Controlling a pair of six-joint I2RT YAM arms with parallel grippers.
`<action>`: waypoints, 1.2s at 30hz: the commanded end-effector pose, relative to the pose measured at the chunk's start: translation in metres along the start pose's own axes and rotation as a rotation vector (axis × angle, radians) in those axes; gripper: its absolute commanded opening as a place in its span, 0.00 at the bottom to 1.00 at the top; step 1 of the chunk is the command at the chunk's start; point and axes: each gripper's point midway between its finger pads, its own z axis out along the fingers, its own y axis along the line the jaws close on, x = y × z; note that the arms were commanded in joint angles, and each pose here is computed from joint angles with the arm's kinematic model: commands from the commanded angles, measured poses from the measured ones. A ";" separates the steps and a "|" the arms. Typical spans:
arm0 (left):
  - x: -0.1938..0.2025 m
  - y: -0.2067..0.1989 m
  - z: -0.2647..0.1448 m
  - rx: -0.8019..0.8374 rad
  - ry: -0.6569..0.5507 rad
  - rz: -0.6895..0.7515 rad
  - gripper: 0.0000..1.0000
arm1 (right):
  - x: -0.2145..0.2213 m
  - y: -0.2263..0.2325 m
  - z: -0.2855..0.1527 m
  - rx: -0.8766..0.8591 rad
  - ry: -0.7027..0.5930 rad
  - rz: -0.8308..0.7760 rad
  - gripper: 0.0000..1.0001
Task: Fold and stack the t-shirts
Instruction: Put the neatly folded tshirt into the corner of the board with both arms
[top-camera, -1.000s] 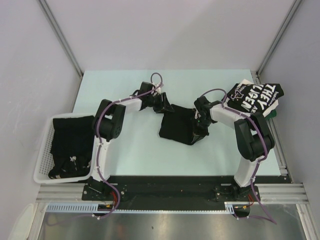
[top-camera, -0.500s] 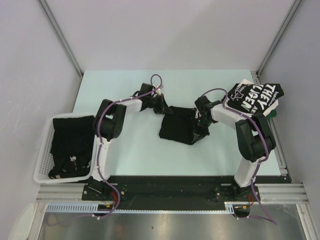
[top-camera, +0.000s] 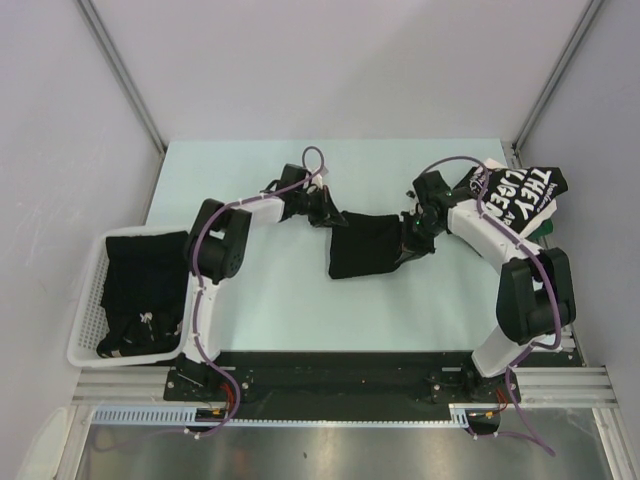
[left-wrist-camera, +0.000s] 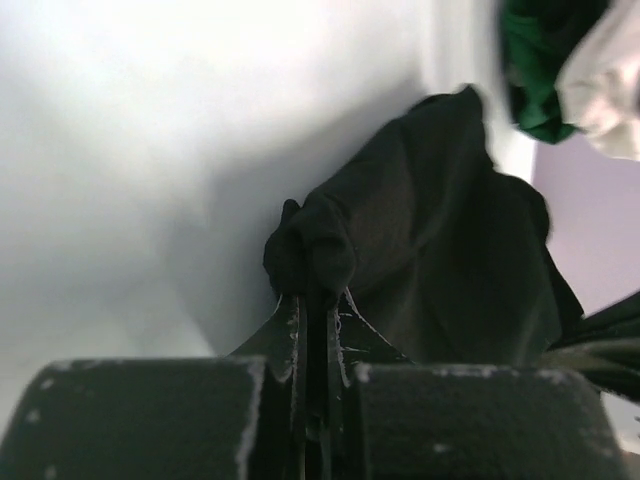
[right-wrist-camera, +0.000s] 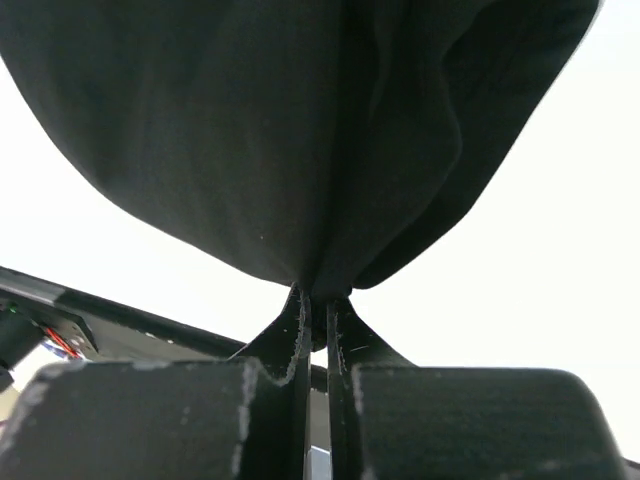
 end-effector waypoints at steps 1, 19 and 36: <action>-0.049 -0.108 -0.042 0.223 -0.139 0.131 0.00 | -0.042 0.013 -0.048 -0.007 -0.160 -0.044 0.00; -0.071 -0.197 -0.116 0.401 -0.363 0.228 0.00 | -0.103 -0.014 -0.118 0.130 -0.351 -0.080 0.00; -0.097 -0.326 -0.048 0.601 -0.297 0.341 0.00 | -0.181 -0.063 -0.208 0.306 -0.591 -0.069 0.00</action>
